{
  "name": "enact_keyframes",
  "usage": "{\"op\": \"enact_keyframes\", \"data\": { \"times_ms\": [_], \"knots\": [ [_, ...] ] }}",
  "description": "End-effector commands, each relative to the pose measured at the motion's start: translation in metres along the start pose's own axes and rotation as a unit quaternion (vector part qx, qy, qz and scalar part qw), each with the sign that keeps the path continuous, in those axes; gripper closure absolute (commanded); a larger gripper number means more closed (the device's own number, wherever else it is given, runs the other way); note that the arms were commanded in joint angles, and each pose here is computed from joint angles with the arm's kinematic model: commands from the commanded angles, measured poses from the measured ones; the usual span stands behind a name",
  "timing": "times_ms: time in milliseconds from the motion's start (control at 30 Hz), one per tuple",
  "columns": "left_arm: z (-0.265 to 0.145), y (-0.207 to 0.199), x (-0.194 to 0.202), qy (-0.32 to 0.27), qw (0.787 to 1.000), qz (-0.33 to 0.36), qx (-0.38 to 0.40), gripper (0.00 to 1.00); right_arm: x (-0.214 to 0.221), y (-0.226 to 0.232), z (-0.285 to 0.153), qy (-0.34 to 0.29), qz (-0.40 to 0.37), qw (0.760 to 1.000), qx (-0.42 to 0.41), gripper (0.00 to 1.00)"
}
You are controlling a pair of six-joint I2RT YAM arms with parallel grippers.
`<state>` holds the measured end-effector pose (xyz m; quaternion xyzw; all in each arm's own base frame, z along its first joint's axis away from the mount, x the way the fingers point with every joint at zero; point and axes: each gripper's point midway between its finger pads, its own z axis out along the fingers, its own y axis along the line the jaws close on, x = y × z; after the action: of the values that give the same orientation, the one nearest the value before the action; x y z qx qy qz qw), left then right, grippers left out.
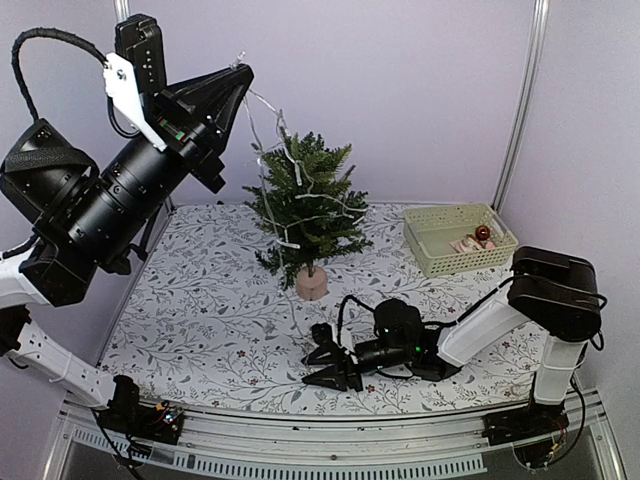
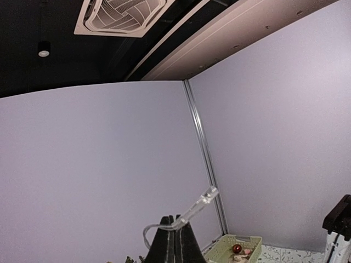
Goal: Decorate the small christmas tree
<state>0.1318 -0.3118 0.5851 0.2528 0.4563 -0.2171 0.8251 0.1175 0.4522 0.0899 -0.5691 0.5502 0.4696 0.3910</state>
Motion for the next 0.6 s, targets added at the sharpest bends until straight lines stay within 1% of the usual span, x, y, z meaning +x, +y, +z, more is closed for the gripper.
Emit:
{"op": "enact_keyframes", "data": {
  "times_ms": [0, 67, 100, 233, 400, 567],
  "knots": [
    [-0.011, 0.018, 0.004, 0.021, 0.999, -0.019, -0.032, 1.0, -0.011, 0.011, 0.001, -0.021, -0.004, 1.0, -0.011, 0.78],
    [-0.019, 0.027, 0.013, 0.041, 0.998, -0.037, -0.044, 1.0, -0.018, 0.015, -0.006, -0.026, -0.011, 1.0, -0.002, 0.97],
    [-0.024, 0.029, 0.019, 0.051, 0.997, -0.046, -0.045, 1.0, -0.019, 0.017, -0.009, -0.026, -0.013, 1.0, 0.003, 1.0],
    [-0.05, 0.045, 0.045, 0.094, 0.99, -0.083, -0.059, 1.0, -0.038, 0.021, -0.029, -0.044, -0.024, 0.998, 0.026, 1.0],
    [-0.085, 0.073, 0.069, 0.14, 0.979, -0.123, -0.088, 1.0, -0.05, 0.019, -0.052, -0.056, -0.027, 0.996, 0.067, 1.0],
    [-0.104, 0.082, 0.096, 0.186, 0.97, -0.109, -0.109, 1.0, -0.069, 0.012, -0.076, -0.075, -0.035, 0.99, 0.114, 1.0]
  ]
}}
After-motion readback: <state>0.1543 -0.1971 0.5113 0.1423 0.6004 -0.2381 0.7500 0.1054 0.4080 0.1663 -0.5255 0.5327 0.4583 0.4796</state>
